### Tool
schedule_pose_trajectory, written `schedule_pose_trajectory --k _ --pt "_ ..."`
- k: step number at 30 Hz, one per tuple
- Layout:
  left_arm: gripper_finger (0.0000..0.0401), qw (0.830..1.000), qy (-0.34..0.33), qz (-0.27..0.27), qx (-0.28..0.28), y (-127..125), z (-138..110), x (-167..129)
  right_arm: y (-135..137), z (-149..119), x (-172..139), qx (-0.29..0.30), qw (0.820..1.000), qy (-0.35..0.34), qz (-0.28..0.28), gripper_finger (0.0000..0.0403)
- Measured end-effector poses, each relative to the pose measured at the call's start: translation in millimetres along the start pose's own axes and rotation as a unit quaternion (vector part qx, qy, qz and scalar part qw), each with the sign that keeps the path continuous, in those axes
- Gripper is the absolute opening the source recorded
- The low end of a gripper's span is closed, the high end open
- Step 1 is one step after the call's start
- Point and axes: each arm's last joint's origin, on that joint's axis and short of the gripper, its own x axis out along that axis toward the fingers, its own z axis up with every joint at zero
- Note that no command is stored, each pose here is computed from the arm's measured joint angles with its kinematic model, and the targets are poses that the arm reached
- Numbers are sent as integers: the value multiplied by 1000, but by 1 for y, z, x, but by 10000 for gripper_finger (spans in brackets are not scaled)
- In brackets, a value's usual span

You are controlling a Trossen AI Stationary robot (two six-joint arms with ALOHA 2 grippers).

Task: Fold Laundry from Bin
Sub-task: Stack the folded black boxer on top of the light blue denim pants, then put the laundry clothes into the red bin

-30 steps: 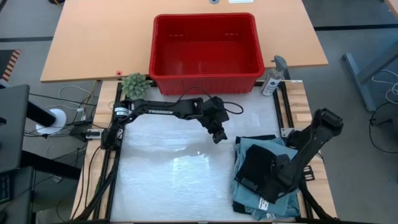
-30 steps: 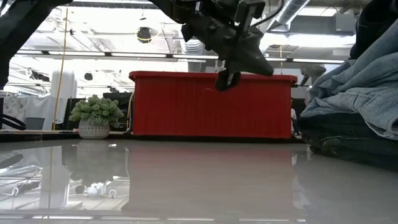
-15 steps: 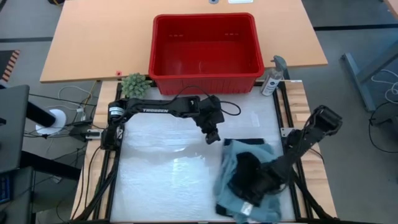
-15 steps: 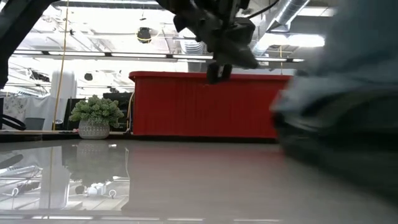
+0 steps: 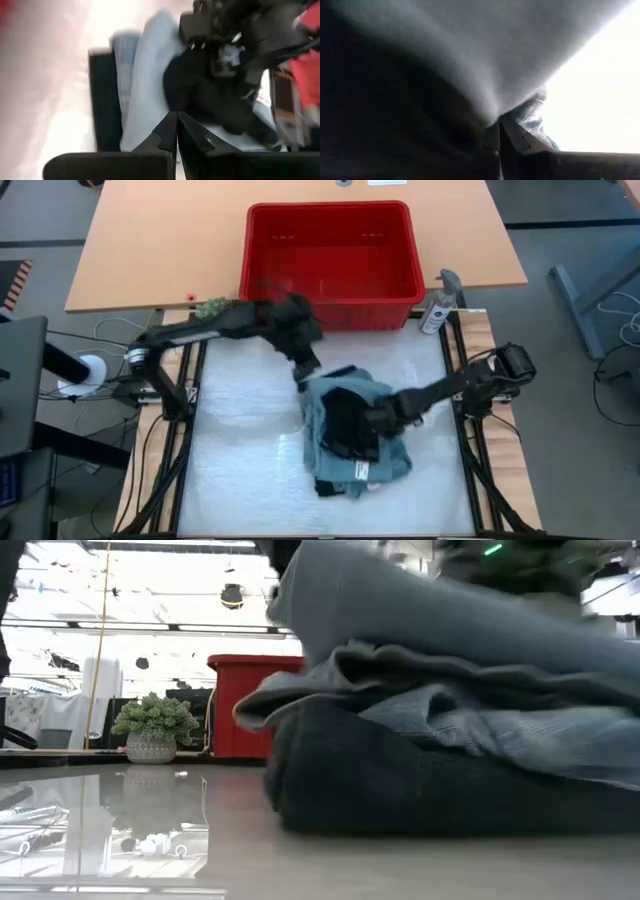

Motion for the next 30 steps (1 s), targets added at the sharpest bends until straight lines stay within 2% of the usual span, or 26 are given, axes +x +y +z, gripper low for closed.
schedule_pose_trajectory --k 4,9,12,15,19,22,24,28,30 --pt "0 995 -78 64 7 -8 -5 -71 9 32 -16 -29 999 -40 5 15" --pt "0 975 -191 116 11 -28 -25 -153 22 57 -63 -74 994 -82 -2 45" --pt "0 958 -247 145 -20 -37 -39 -188 31 65 -92 -124 987 -105 0 55" --pt "9 953 -276 125 -25 -47 -53 -210 34 70 -120 -165 978 -127 -7 59" --pt "52 960 -275 53 -26 -60 -69 -228 28 74 -159 -219 966 -136 -1 81" --pt "98 966 -253 31 -34 -68 -77 -227 16 74 -183 -245 960 -134 4 120" --pt "129 970 -234 41 -49 -70 -80 -223 5 73 -195 -248 959 -135 2 152" --pt "183 970 -210 67 -101 -70 -83 -208 -25 68 -206 -240 961 -135 -40 206" --pt "203 967 -212 62 -125 -73 -84 -194 -38 67 -212 -220 962 -159 -6 225"
